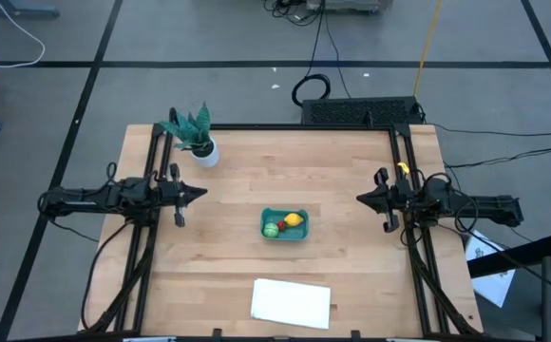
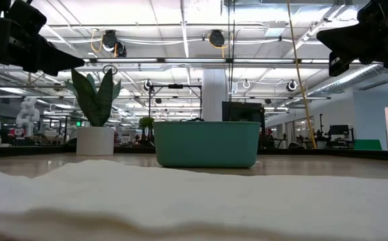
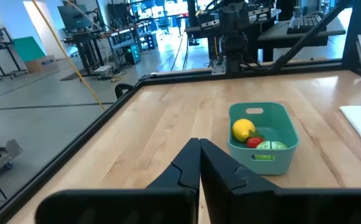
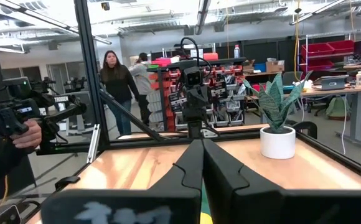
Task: Pick and placing Produce into tupperware
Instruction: Return to Home Position
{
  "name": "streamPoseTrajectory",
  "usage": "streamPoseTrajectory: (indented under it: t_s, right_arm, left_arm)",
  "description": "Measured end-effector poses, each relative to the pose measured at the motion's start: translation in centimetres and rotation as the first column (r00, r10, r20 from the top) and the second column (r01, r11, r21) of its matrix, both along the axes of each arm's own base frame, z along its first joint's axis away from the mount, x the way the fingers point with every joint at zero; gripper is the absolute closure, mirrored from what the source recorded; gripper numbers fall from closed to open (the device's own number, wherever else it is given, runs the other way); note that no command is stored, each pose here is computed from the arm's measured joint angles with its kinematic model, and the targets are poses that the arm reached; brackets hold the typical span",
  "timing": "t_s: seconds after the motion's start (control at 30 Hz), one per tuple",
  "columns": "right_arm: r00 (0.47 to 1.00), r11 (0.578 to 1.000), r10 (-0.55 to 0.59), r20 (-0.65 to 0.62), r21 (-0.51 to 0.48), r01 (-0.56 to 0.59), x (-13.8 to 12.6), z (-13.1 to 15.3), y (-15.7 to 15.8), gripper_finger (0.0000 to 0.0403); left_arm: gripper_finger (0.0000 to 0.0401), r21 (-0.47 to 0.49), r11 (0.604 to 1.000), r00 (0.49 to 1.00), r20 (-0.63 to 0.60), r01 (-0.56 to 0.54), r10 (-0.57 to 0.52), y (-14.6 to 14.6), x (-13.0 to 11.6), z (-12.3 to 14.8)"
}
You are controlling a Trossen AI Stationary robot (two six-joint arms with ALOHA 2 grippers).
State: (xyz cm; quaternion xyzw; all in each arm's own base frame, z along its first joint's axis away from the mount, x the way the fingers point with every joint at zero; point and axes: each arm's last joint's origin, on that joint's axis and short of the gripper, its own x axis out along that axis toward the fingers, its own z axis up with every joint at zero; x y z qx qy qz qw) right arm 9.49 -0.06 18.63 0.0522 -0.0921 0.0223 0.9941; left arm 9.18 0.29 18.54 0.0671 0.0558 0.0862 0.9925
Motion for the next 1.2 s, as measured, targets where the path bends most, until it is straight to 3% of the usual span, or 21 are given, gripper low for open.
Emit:
streamPoseTrajectory:
  t_s: [0.17, 1.2]
  right_arm:
    - [1.000, 0.998, 0.010, 0.019, 0.055, -0.012, -0.04, 0.20, 0.00, 0.0403]
    - [1.000, 1.000, 0.005, 0.017, 0.031, -0.006, -0.03, 0.17, 0.00, 0.0403]
  left_arm:
    - [0.0385, 0.002, 1.000, 1.000, -0.001, 0.000, 0.000, 0.00, 0.00, 0.00]
    - [0.0384, 0.003, 1.000, 1.000, 0.001, 0.006, -0.006, -0.01, 0.00, 0.02]
